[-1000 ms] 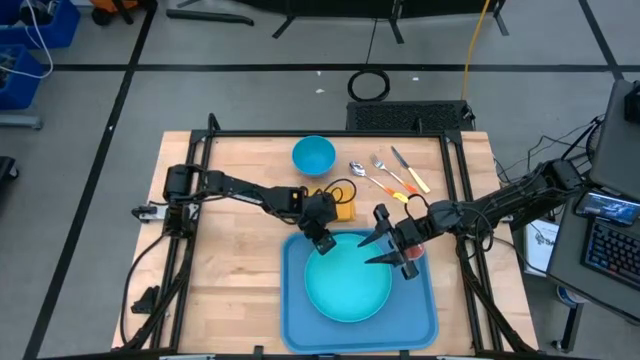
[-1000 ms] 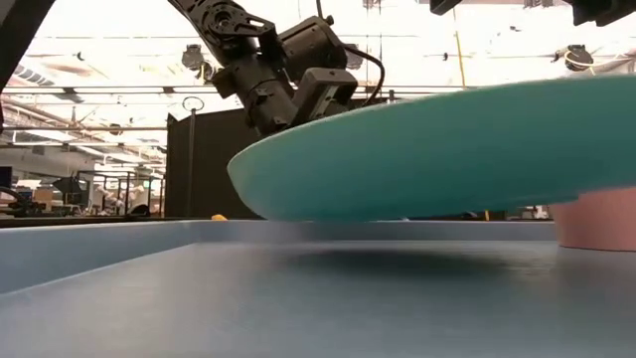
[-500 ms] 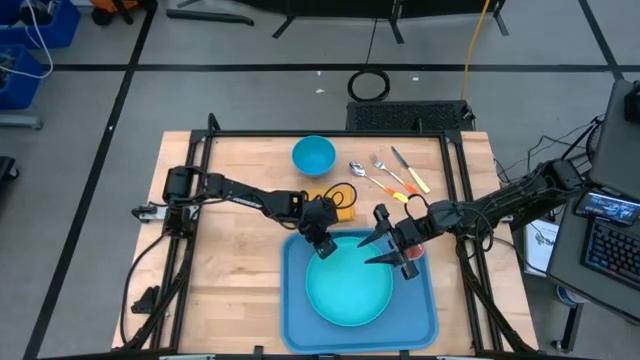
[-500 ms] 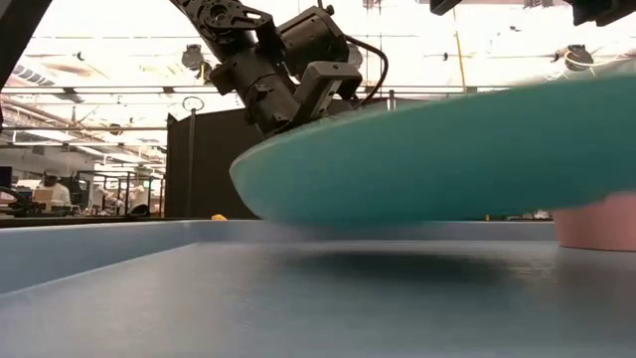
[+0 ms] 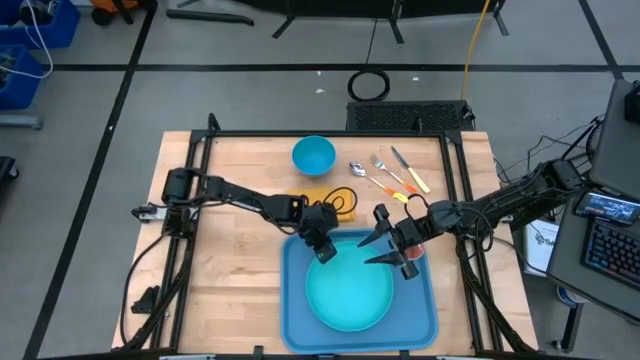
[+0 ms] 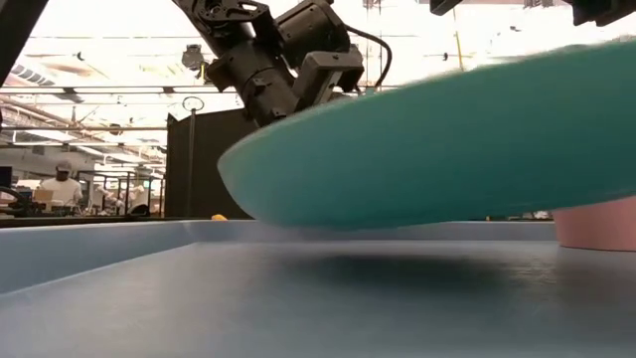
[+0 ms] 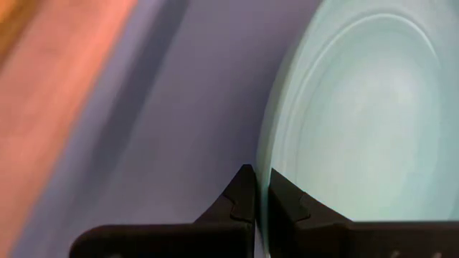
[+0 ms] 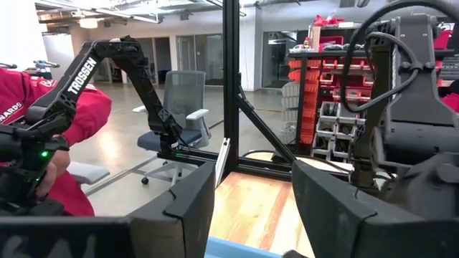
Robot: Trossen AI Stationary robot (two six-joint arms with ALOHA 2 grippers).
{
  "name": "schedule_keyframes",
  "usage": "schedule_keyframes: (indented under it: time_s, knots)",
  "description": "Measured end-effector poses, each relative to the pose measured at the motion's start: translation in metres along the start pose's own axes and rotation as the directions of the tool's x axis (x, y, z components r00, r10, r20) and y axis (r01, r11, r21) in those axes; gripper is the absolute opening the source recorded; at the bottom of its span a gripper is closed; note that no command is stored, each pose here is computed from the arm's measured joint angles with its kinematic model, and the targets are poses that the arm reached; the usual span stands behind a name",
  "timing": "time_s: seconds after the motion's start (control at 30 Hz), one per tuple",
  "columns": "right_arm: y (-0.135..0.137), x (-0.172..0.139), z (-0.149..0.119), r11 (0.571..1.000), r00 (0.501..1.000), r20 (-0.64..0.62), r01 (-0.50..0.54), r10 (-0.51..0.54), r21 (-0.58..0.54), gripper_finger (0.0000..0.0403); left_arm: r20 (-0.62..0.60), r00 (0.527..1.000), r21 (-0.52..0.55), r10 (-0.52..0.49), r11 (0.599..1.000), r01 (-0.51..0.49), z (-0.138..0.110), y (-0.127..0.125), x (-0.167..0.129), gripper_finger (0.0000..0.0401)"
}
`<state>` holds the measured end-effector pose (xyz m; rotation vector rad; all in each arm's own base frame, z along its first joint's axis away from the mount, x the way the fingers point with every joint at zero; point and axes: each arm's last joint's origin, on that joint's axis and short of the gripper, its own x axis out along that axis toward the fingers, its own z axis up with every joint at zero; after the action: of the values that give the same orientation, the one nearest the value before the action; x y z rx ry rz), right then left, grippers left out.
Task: Set up tray
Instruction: Put the blue plate at the bottom of the pink cup on the blue serving tray
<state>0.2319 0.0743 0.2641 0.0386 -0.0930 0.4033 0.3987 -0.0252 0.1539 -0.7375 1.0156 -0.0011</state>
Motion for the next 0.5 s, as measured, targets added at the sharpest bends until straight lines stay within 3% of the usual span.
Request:
schedule_keyframes:
  time_s: [0.23, 0.5]
  knots:
    - [0.0, 0.0, 0.0, 1.0, 1.0, 0.0, 0.003, -0.003, -0.008, 0.0178, -0.036, 0.999, -0.012, 0.002, 1.0, -0.002, -0.005, 0.004, 0.012, 0.0006]
    - [0.0, 0.0, -0.001, 1.0, 1.0, -0.006, 0.004, -0.004, -0.008, 0.0178, -0.064, 0.998, 0.023, 0.003, 1.0, -0.002, 0.01, -0.005, 0.02, 0.0006]
